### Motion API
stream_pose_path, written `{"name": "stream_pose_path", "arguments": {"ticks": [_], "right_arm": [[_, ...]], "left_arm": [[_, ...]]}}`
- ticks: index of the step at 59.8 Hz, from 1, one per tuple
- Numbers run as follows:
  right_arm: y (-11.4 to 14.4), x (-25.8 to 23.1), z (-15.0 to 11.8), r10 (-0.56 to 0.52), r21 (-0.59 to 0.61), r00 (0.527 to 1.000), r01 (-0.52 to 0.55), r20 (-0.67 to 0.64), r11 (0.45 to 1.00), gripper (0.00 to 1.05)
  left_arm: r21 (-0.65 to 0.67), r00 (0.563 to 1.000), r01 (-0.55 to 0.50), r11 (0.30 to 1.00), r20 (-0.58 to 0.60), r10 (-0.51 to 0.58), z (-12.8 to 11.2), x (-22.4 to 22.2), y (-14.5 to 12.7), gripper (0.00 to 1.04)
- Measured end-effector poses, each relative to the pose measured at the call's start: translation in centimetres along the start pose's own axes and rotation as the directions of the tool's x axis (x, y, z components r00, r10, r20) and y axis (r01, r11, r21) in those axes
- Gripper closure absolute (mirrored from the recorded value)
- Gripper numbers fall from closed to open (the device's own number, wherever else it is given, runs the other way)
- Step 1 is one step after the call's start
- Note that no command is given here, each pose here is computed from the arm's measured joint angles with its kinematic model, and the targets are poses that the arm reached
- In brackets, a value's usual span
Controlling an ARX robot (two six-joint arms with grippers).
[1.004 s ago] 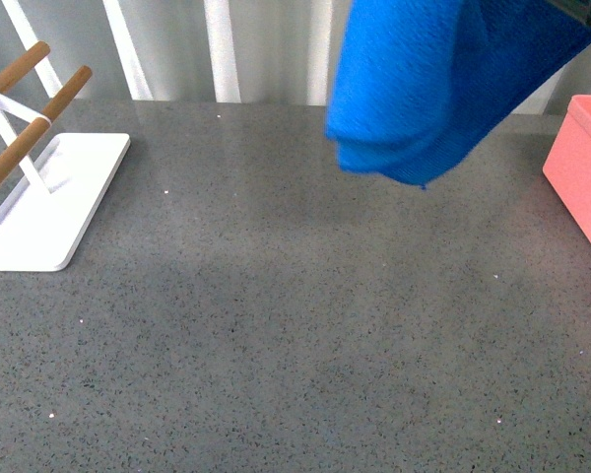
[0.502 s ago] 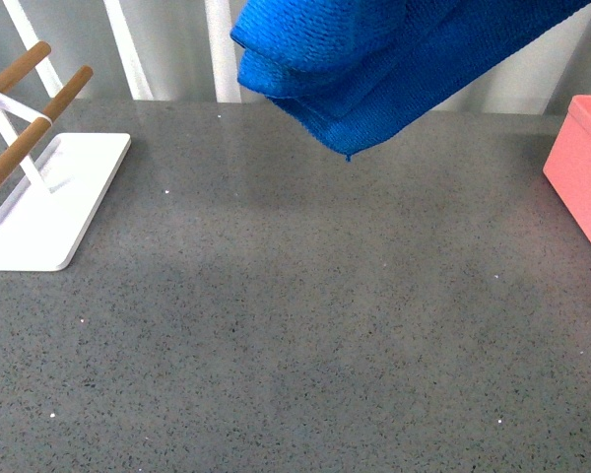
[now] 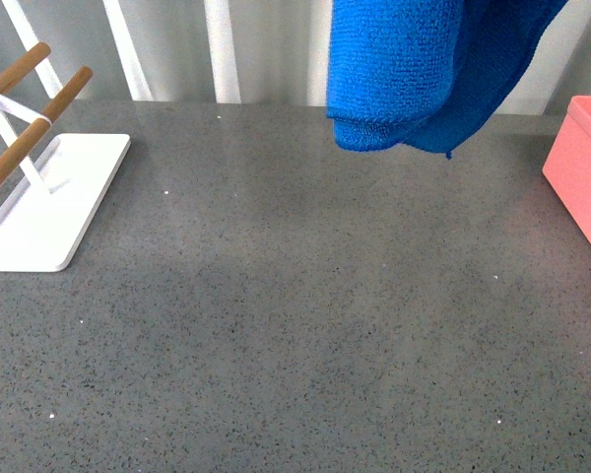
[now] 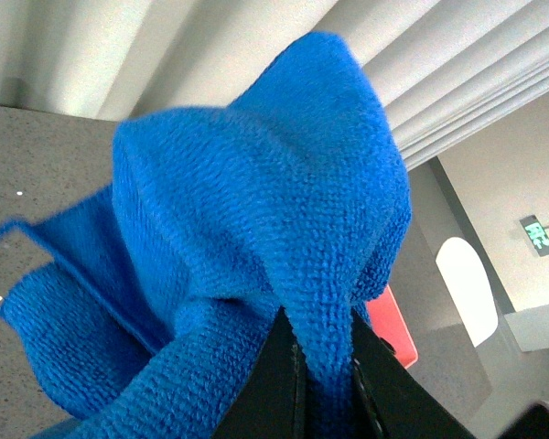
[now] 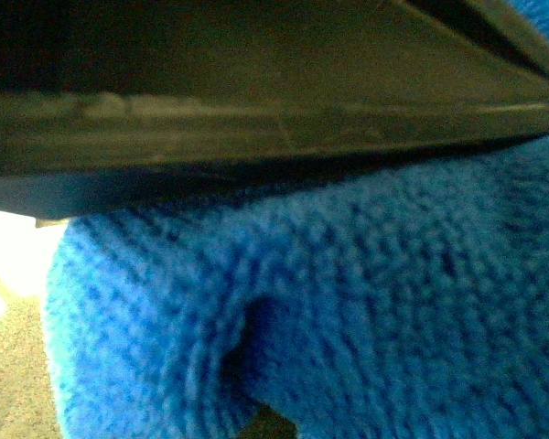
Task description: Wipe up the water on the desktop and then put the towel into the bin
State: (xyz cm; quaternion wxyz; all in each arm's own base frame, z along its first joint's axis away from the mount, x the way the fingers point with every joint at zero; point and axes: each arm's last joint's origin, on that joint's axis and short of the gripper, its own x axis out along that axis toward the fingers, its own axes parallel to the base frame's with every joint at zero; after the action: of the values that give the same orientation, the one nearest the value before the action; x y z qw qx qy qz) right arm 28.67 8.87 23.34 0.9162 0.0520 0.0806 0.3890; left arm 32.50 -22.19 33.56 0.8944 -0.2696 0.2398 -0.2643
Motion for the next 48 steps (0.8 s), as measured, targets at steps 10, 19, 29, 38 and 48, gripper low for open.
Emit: {"name": "stream_pose_path", "arguments": {"ticks": [10,19,29,38,48], "right_arm": [[-0.5,-0.5,0.1,-0.024,0.004,1.0,0.024,-0.001,1.0,1.01],[-1.1,-0.8,0.2,-0.049,0.011,0.999,0.049,-0.004,0.999,1.01],[-1.6,-1.0,0.4,-0.075,0.017,0.997,0.075,-0.004,0.997,1.01],[-2.1,-1.3,0.6,-0.102,0.02,0.995,0.102,-0.003,0.995,1.01],[-2.8,-1.7,0.6,-0.152,0.028,0.988,0.152,-0.003,0.988,1.01]], "left_arm": [[-0.005,1.0,-0.022,1.0,0.01,0.022,0.3,0.0,0.7,1.01],[-0.008,0.997,-0.071,0.997,0.011,0.071,0.3,0.0,1.7,0.87],[0.006,0.992,-0.123,0.992,0.031,0.123,0.6,-0.1,3.4,0.6],[0.014,0.987,-0.153,0.988,0.052,0.152,1.2,-0.9,5.7,0.36],[-0.004,0.976,-0.206,0.979,0.074,0.206,1.8,-3.1,8.7,0.1]]}}
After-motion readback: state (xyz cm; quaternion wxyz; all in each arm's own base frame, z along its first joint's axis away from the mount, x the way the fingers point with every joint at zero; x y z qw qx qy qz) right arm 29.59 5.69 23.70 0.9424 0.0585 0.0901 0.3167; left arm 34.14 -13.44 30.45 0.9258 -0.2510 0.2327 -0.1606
